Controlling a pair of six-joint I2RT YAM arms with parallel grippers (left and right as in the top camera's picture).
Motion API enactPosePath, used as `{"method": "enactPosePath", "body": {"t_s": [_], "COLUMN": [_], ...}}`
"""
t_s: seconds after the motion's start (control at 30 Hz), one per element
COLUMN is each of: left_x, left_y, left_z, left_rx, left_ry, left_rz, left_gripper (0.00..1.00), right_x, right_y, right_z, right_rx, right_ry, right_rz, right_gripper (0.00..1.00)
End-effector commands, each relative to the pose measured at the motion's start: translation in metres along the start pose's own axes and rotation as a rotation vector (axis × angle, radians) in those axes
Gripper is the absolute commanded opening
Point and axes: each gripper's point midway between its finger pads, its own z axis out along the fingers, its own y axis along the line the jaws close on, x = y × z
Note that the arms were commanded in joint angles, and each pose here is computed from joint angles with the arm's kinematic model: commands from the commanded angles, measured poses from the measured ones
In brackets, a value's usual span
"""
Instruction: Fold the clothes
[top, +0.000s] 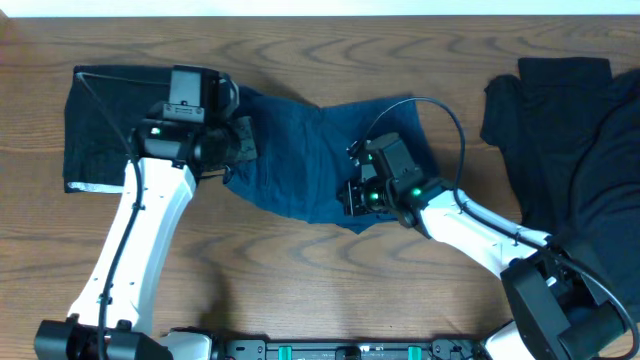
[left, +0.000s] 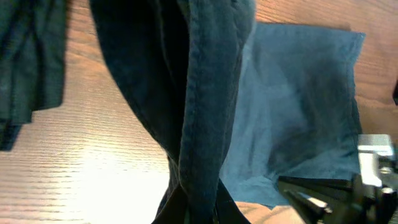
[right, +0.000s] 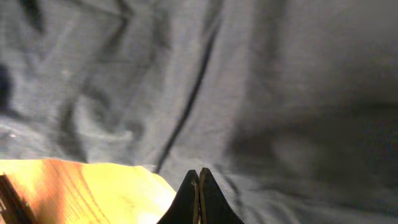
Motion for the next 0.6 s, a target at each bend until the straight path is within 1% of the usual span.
{"method": "enactPosePath", "body": {"t_s": [0.0,0.17,0.3,0.57], "left_x": [-0.008,-0.014,-0.015,-0.014], "left_y": [-0.018,-0.022,-0.023,-0.028], "left_z": [-0.009,-0.009,-0.009,-0.010], "left_rx": [0.043,0.058,0.062,0.087], "left_ry": [-0.040,-0.064,-0.068,-0.060], "left_rz": [0.003,-0.024,-0.032,-0.073], "left_gripper": [0.06,0.06,0.06,0.06], "right_x": [0.008,0.006,0.006,0.019], "right_y": [0.003,-0.001,0.003,-0.006], "right_z": [0.007,0.010,0.016,0.053], "right_rx": [0.013,0.085,0.087,0.082], "right_ry": [0.004,-0.038,-0.049,-0.023], "right_rz": [0.002,0.019,0.000,0.062], "right_gripper": [0.01,0.01,0.01,0.01]}}
